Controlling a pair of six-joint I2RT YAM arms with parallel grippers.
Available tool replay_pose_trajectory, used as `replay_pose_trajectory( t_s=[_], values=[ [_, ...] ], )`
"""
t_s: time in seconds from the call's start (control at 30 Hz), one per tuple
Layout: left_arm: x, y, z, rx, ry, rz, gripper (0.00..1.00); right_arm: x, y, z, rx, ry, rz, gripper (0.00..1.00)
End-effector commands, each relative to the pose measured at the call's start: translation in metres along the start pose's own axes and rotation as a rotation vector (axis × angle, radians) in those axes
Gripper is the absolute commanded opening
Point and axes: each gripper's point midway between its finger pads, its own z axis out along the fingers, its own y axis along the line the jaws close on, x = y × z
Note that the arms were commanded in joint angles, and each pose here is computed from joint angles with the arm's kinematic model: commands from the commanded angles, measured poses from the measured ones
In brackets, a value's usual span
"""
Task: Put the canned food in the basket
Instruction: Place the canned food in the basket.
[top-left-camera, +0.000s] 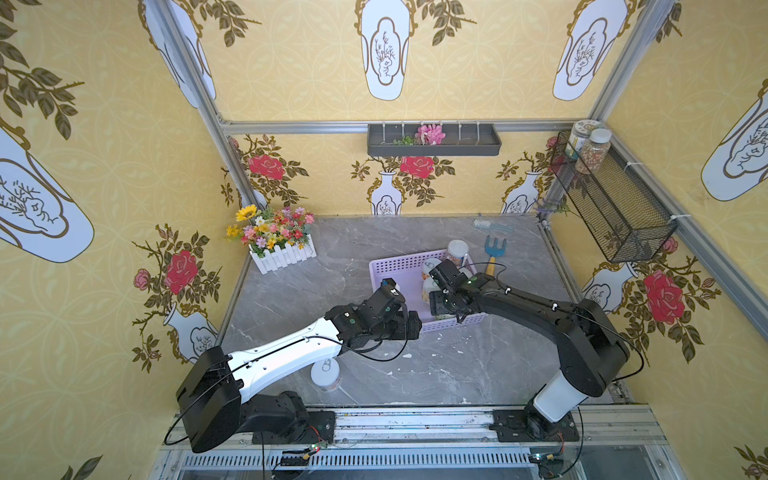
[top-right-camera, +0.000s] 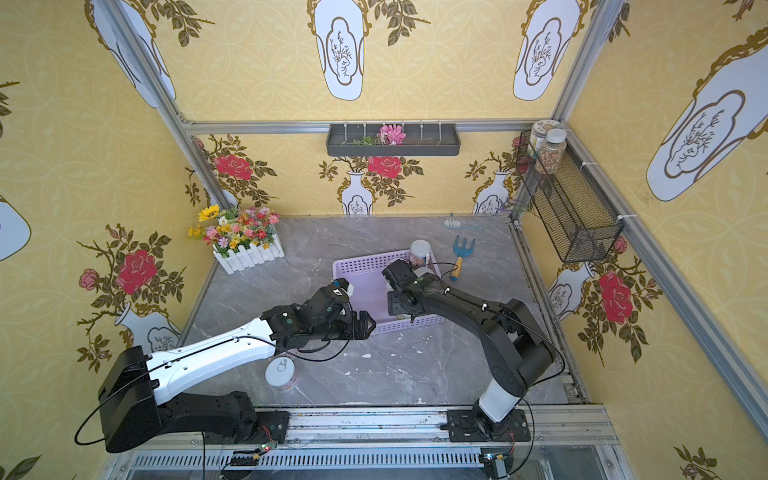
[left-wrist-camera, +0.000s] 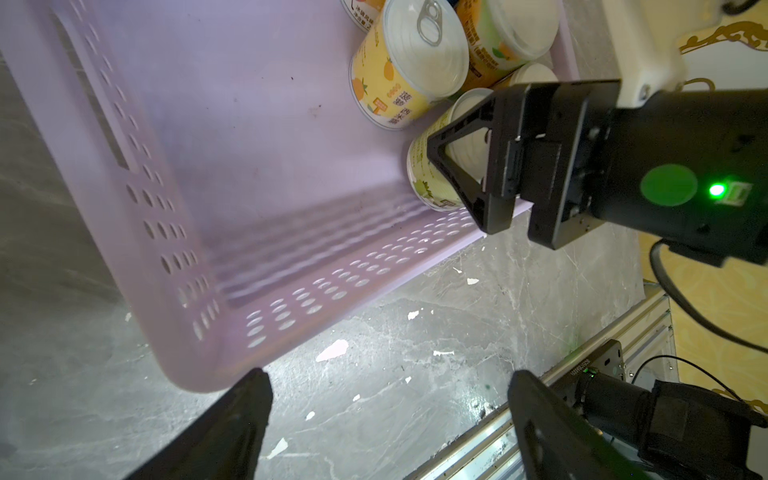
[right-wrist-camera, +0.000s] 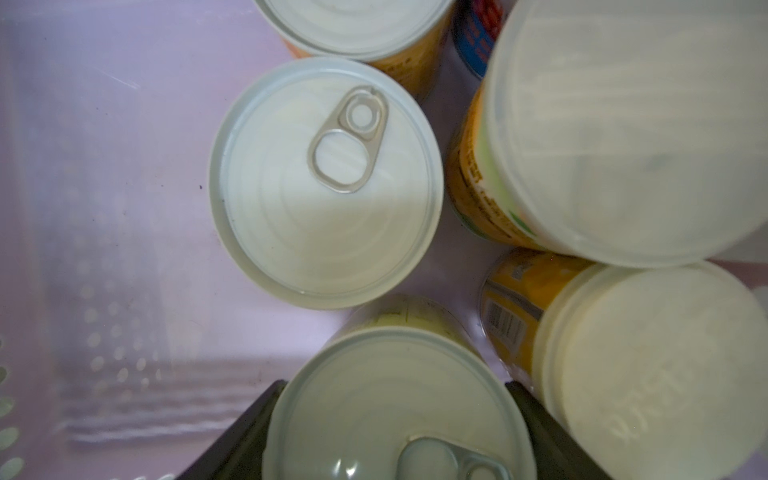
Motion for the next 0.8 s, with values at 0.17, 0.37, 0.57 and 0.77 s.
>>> replay_pose_trajectory(
  t_s=[0.17, 0.37, 0.57, 0.77],
  values=[
    [0.000, 0.003, 0.001, -0.013, -0.005, -0.011, 0.95, -0.003, -0.006, 0.009, 0.036, -0.011, -0.007, 0.62],
    [0.000, 0.010, 0.001, -0.049, -0.010, -0.033, 0.95, 0.000, -0.011, 0.010, 0.061, -0.006, -0.007, 0.79],
    [0.001, 0.013, 0.004, -0.065, -0.002, -0.033, 0.95, 0.000, -0.013, 0.008, 0.070, -0.005, -0.008, 0.91],
    [0.002, 0.019, 0.003, -0.093, -0.004, -0.032, 0.96, -0.003, -0.011, -0.002, 0.053, -0.015, -0.005, 0.92]
  ],
)
